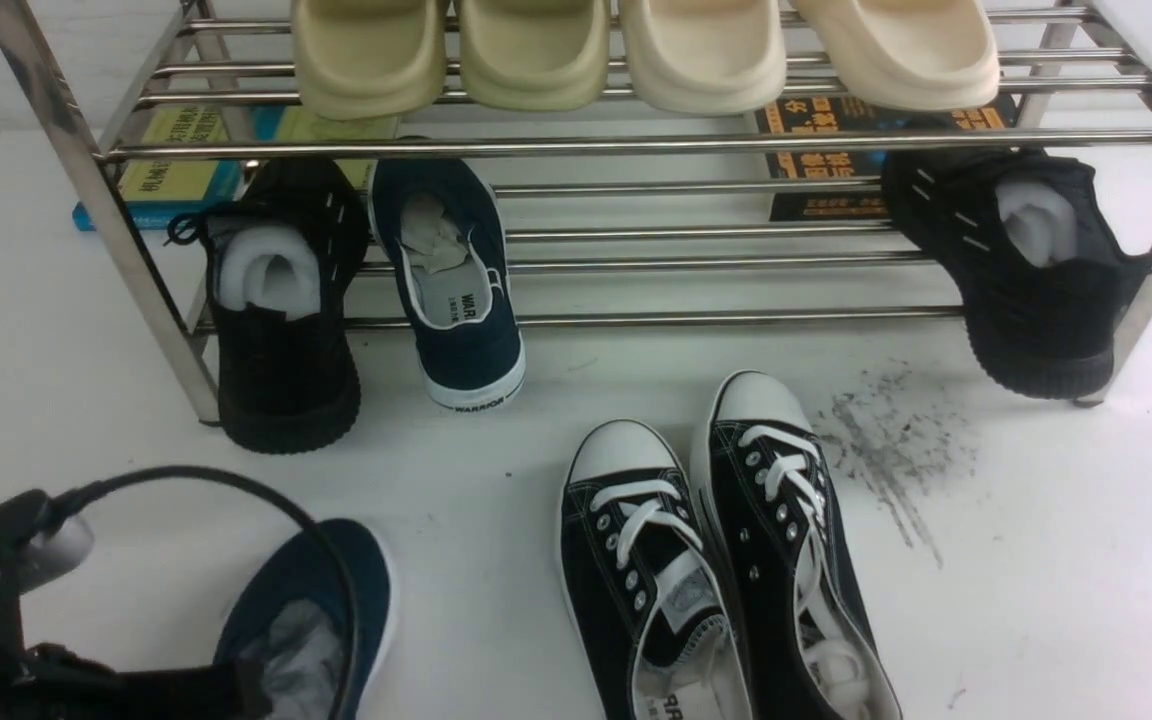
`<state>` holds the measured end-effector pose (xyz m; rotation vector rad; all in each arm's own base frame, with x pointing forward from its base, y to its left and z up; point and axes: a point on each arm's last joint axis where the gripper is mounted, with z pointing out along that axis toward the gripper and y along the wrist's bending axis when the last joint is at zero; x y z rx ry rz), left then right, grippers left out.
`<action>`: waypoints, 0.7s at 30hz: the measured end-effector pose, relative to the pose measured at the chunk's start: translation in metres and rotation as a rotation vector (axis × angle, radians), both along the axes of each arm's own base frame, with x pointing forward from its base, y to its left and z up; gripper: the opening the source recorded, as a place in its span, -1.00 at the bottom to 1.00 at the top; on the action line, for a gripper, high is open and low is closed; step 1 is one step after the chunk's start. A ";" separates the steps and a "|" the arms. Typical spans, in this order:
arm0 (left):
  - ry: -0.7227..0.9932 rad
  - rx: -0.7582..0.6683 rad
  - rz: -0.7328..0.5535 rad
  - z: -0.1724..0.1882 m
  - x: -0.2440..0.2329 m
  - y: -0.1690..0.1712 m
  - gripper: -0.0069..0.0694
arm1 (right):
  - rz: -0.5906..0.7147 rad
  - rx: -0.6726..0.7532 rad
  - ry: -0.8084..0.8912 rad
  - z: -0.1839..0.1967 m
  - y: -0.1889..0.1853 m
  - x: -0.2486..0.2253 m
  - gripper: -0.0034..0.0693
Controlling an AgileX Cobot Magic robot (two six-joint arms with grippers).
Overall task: Take the shoes off the shelf with your hand on the white table.
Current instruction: 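Set the held shoe down on the floor in front of the rack with the left gripper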
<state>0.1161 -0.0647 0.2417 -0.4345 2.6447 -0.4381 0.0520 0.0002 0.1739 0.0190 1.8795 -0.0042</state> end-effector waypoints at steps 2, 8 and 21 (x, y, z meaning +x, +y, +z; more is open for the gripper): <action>-0.017 0.004 0.018 -0.009 0.002 0.001 -0.68 | 0.000 0.000 0.000 0.000 0.000 0.000 -0.80; -0.044 0.083 0.057 -0.032 0.019 0.000 -0.69 | 0.000 0.000 0.000 0.000 0.000 0.000 -0.80; -0.009 0.165 0.133 -0.059 0.044 -0.006 -0.69 | 0.000 0.000 0.000 0.000 0.000 0.000 -0.80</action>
